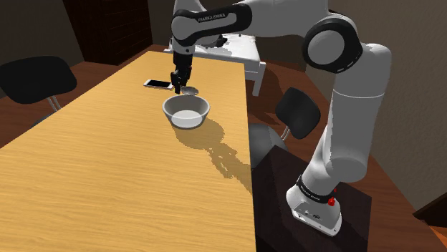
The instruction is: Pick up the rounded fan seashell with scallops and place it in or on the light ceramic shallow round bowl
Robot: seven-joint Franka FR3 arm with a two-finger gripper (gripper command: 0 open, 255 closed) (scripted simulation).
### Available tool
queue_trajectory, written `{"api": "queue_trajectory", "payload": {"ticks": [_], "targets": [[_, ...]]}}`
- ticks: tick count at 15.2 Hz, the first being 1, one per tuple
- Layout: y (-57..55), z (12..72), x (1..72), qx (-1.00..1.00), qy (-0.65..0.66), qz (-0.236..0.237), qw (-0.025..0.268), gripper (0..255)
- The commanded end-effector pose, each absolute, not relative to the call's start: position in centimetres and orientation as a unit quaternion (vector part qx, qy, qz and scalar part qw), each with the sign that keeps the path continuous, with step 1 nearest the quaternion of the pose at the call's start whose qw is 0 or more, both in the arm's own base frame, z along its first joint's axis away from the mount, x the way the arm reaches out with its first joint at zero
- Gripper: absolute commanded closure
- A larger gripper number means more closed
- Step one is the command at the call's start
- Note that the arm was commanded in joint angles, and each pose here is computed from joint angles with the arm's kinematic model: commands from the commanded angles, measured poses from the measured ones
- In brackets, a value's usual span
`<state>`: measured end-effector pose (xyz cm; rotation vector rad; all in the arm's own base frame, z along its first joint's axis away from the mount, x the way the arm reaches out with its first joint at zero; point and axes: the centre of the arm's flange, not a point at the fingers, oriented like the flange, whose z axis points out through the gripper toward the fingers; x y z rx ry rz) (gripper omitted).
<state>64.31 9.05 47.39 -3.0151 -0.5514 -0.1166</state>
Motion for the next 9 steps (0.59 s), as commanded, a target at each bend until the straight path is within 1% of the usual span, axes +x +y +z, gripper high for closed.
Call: {"api": "queue_trajectory", "payload": {"ticks": [1,9], "targets": [[9.3,46.5,65.6,-0.982,-0.18,-0.038,0.037,255],[9.3,42.3,65.6,-0.982,-0.18,-0.038,0.037,255]]}}
